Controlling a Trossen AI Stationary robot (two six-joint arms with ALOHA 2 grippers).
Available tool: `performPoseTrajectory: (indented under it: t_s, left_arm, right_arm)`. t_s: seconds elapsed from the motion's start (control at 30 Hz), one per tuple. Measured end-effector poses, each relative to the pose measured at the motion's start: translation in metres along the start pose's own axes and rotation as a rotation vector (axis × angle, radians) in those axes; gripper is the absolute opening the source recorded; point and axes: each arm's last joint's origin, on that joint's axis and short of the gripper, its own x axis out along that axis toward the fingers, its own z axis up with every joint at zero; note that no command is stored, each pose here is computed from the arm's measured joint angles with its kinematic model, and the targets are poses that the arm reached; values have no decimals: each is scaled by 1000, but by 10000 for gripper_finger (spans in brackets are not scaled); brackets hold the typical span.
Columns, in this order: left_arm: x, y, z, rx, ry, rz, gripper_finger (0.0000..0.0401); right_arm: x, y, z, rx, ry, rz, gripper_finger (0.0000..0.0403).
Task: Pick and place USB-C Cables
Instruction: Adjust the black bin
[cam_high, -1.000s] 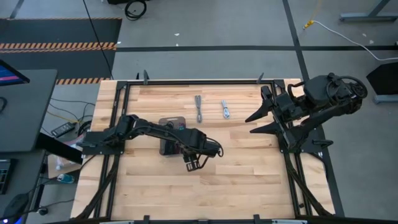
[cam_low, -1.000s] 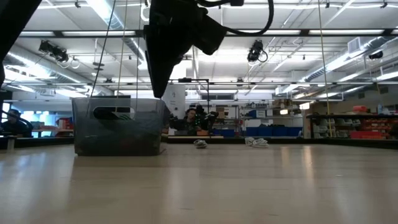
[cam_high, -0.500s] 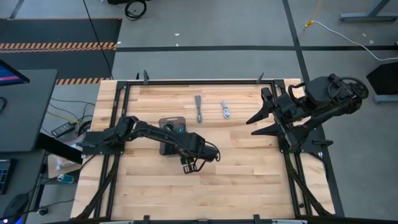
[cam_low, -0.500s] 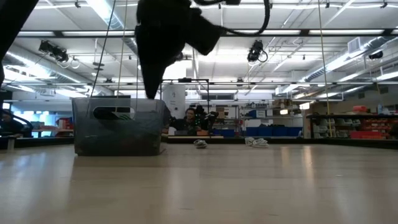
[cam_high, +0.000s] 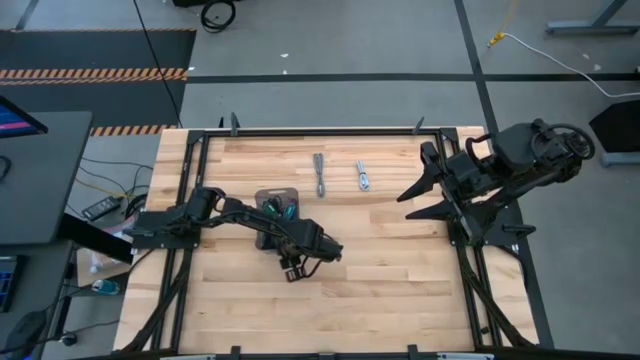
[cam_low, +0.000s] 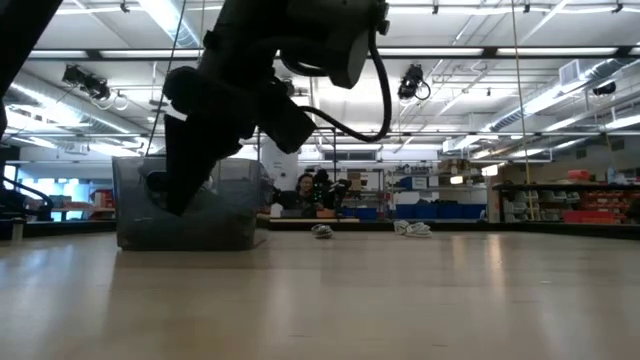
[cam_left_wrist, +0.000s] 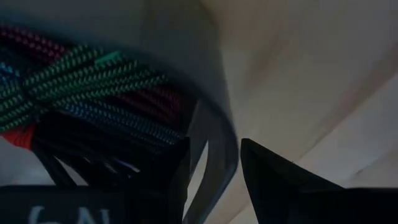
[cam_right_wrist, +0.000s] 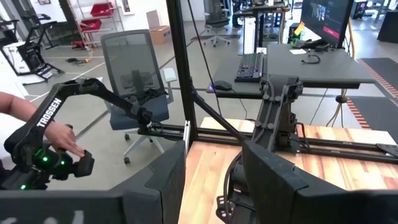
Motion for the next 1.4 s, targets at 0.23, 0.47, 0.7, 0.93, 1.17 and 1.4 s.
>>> performPoseTrajectory:
  t_s: [0.23, 0.47, 0.7, 0.93, 1.17, 1.4]
  left_arm:
    - [0, 2, 4, -46, -13, -17, 148]
    - [0, 3, 8, -36, -60, -4, 82]
    - [-2, 7, 14, -51, -99, -14, 12]
    - [-23, 6, 24, -38, -208, -51, 5]
    - [-82, 7, 38, 0, -452, -140, 4]
    - [-106, 0, 49, 63, -662, -210, 4]
  right_arm:
    - [0, 0, 3, -32, -35, 5, 164]
    - [0, 1, 4, -40, -42, 6, 164]
    - [0, 1, 5, -40, -47, 6, 164]
    - [0, 1, 5, -39, -56, 6, 164]
    - [0, 1, 6, -38, -62, 6, 164]
    - [0, 1, 6, -35, -62, 4, 164]
